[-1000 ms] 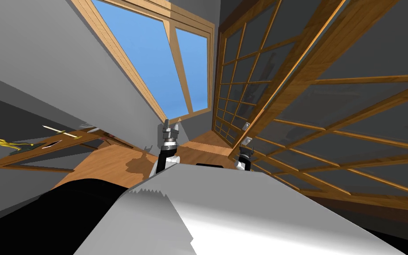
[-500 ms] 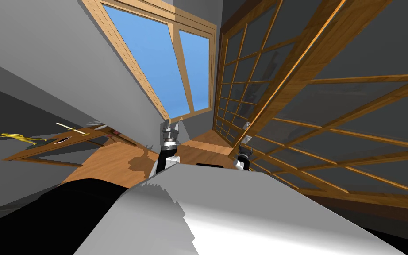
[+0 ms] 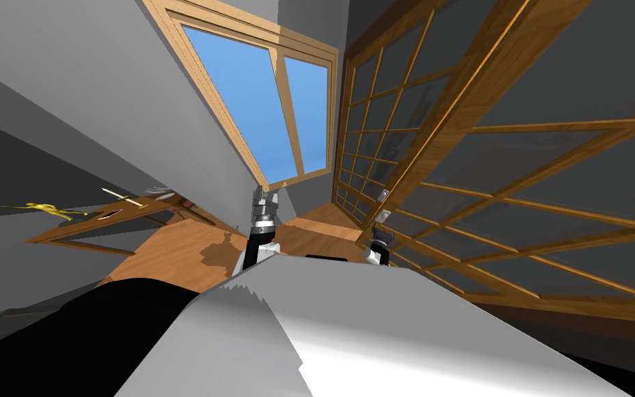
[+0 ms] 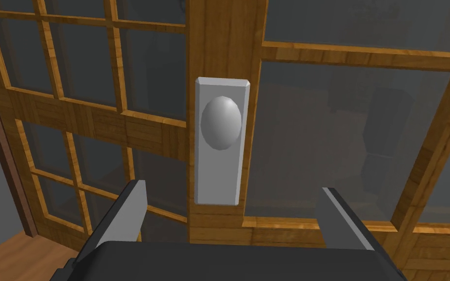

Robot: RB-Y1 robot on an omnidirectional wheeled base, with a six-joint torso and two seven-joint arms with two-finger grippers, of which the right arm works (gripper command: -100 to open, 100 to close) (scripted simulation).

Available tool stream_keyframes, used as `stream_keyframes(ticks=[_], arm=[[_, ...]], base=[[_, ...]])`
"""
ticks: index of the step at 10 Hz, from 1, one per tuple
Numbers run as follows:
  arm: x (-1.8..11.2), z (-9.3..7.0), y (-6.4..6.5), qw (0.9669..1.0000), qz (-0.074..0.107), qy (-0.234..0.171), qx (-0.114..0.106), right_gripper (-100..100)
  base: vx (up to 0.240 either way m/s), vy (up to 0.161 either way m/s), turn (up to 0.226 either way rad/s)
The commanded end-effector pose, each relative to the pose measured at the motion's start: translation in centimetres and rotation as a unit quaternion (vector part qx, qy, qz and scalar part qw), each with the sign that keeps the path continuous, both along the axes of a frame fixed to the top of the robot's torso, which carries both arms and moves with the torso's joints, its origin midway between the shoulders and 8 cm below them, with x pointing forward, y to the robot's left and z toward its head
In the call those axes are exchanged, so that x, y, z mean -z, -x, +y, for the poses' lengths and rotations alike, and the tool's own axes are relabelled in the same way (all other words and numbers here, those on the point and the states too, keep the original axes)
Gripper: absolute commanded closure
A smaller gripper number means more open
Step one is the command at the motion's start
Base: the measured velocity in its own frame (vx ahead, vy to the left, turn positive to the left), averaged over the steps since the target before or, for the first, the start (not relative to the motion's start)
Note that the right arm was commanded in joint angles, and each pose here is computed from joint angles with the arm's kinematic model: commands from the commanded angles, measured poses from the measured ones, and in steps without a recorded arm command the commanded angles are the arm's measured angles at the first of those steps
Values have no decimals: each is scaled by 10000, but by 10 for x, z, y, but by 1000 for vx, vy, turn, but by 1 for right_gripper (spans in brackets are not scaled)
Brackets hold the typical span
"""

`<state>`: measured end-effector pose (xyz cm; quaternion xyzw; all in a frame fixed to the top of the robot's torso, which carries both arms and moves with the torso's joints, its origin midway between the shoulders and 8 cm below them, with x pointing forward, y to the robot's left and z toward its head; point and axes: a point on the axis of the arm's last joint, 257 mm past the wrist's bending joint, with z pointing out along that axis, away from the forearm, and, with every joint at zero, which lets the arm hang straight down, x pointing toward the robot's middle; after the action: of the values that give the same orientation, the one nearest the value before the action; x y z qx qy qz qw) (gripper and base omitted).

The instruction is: Pull the door open

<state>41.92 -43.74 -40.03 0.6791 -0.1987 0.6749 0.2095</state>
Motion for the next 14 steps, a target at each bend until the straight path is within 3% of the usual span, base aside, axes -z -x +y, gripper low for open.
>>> stream_keyframes(ticks=[1, 3, 9, 12, 13, 14], arm=[[0, -16, 10, 10000, -30, -18, 26, -100], [0, -21, 13, 10000, -31, -18, 34, -100], [-1, -79, 50, 9999, -42, -18, 105, -100], [-2, -93, 58, 9999, -42, -17, 119, -100], [-2, -88, 56, 9999, -37, -11, 114, -100], [-2, -88, 56, 9999, -37, -11, 114, 100]], base=[[187, 24, 31], [154, 3, 10], [146, 4, 23], [104, -20, 16], [47, -6, -4], [-11, 1, -3]])
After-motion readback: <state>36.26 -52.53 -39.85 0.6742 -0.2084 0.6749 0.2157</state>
